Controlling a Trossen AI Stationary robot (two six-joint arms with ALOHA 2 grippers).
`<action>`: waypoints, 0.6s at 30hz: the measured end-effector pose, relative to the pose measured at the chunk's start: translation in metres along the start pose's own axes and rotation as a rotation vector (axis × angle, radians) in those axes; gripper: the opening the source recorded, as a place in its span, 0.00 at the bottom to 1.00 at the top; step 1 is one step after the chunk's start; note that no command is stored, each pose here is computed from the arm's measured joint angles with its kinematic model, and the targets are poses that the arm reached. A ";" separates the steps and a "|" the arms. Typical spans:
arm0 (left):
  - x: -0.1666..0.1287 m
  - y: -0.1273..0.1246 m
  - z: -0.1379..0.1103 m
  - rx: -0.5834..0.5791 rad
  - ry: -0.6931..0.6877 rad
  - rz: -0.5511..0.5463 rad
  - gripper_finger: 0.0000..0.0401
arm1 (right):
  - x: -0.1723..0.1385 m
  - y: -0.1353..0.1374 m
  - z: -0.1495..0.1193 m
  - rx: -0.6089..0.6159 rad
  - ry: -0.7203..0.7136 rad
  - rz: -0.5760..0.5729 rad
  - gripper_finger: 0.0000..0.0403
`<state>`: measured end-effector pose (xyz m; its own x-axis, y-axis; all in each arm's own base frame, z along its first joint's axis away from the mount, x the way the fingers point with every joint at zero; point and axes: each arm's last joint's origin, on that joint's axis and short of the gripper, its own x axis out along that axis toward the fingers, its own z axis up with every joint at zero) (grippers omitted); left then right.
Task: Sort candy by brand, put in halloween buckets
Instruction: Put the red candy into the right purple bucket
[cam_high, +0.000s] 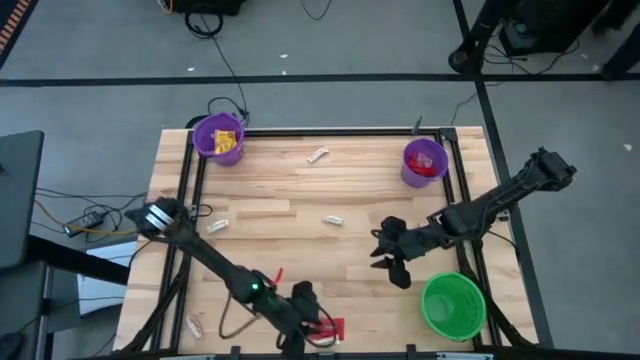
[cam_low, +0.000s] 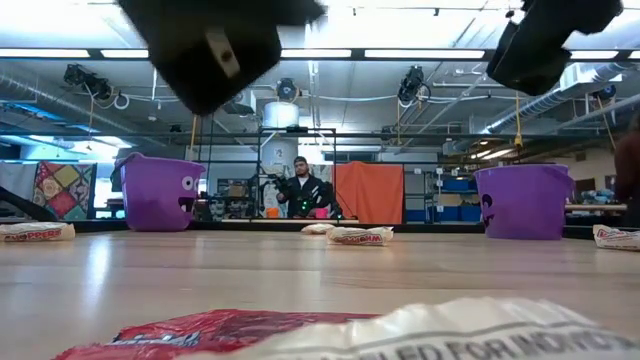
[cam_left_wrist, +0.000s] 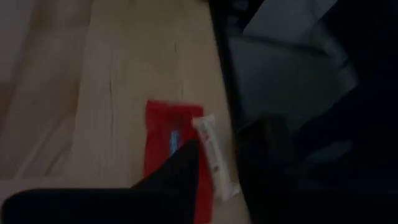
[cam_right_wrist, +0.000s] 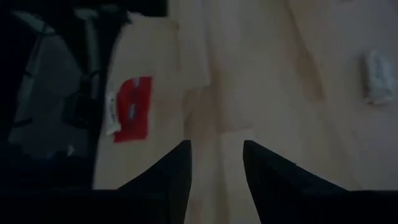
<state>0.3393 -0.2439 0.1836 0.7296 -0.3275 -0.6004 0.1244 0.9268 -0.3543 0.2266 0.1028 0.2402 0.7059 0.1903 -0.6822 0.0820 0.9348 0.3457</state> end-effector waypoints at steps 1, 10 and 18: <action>0.006 0.000 -0.002 0.016 0.020 0.013 0.30 | 0.000 0.002 -0.001 0.004 0.001 0.007 0.39; 0.032 0.007 -0.018 0.035 0.114 0.097 0.56 | -0.002 0.013 -0.008 0.044 0.012 0.038 0.39; 0.028 0.018 -0.033 0.040 0.265 0.203 0.63 | -0.003 0.015 -0.010 0.038 -0.025 -0.001 0.39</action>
<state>0.3397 -0.2426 0.1374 0.5425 -0.1669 -0.8233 0.0247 0.9828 -0.1830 0.2186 0.1197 0.2410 0.7234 0.1815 -0.6662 0.1088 0.9228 0.3695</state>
